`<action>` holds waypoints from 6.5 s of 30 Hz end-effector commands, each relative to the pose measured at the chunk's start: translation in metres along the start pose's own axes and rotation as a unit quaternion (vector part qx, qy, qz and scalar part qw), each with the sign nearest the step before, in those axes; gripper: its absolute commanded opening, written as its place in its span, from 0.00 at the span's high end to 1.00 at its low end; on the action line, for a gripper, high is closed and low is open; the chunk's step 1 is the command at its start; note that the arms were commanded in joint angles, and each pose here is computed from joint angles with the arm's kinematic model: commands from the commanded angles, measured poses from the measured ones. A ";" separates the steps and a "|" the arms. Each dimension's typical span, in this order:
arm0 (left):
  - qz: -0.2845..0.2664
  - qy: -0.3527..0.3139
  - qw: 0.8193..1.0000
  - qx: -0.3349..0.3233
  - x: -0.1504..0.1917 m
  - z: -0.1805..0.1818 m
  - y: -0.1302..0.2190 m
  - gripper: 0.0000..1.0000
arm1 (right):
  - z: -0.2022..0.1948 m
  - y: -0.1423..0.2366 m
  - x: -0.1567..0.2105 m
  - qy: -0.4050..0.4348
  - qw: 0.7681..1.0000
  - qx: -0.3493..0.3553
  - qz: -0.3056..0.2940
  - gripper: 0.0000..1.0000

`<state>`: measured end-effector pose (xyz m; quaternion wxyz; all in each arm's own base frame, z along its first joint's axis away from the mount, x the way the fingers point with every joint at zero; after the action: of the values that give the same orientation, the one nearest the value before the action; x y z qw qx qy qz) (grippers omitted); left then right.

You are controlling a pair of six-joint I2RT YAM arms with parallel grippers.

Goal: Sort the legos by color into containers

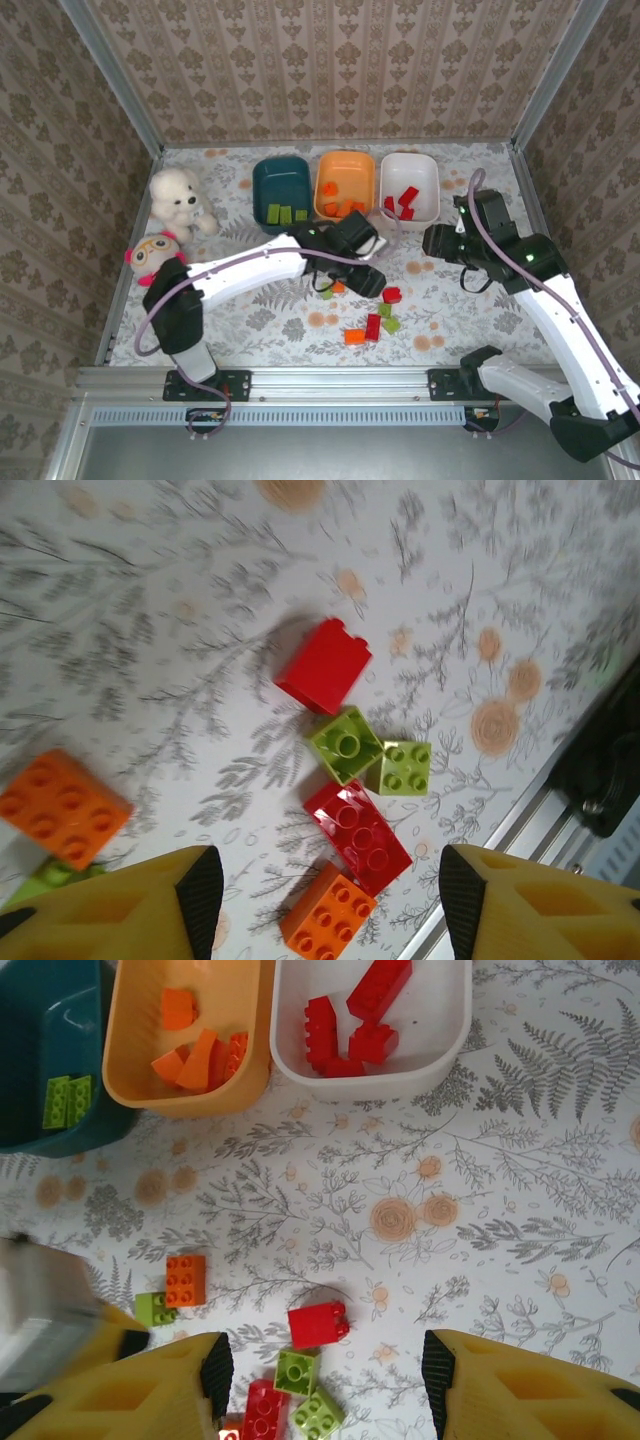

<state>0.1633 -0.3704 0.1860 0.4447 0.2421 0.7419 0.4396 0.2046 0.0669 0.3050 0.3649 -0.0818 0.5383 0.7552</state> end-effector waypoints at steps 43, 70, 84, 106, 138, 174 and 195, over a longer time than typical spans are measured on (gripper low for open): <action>0.158 0.241 0.946 -0.146 0.037 0.107 -0.061 0.31 | 0.008 0.040 0.013 -0.002 0.995 -0.097 0.004 0.33; 0.082 0.201 0.960 -0.176 -0.019 0.118 -0.026 0.69 | 0.021 0.038 0.003 0.004 0.993 -0.117 -0.001 0.32; -0.165 0.207 0.952 -0.154 -0.143 0.220 0.029 0.68 | 0.059 0.011 -0.026 -0.025 0.988 -0.152 0.000 0.32; -0.162 0.253 0.940 -0.160 -0.135 0.311 -0.060 0.50 | 0.060 -0.009 -0.030 -0.044 0.988 -0.147 0.021 0.32; -0.299 0.264 0.905 -0.146 -0.072 0.180 0.164 0.33 | 0.023 -0.043 0.064 0.025 0.980 0.034 0.193 0.37; -0.229 0.237 0.941 -0.073 0.108 0.078 0.157 0.33 | 0.005 -0.161 0.229 -0.220 0.928 0.183 0.239 0.37; -0.236 0.236 0.939 -0.078 0.099 0.082 0.158 0.33 | 0.073 -0.143 0.166 -0.091 0.970 0.139 0.175 0.74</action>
<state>0.1797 -0.1789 0.2549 0.3583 -0.0852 0.8242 0.4302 0.1766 0.2311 0.1017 0.2710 0.2077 0.5942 0.7282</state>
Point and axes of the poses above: each hand's point on the last joint's axis, 136 mm out from that joint toward the fingers, its own y axis back along the fingers, its own z axis along the line the jaws close on, x = y × z, the point moved 5 cm from there along y, back along the fingers, and after that the axes turned 14 degrees about -y, right-handed, at the moved point
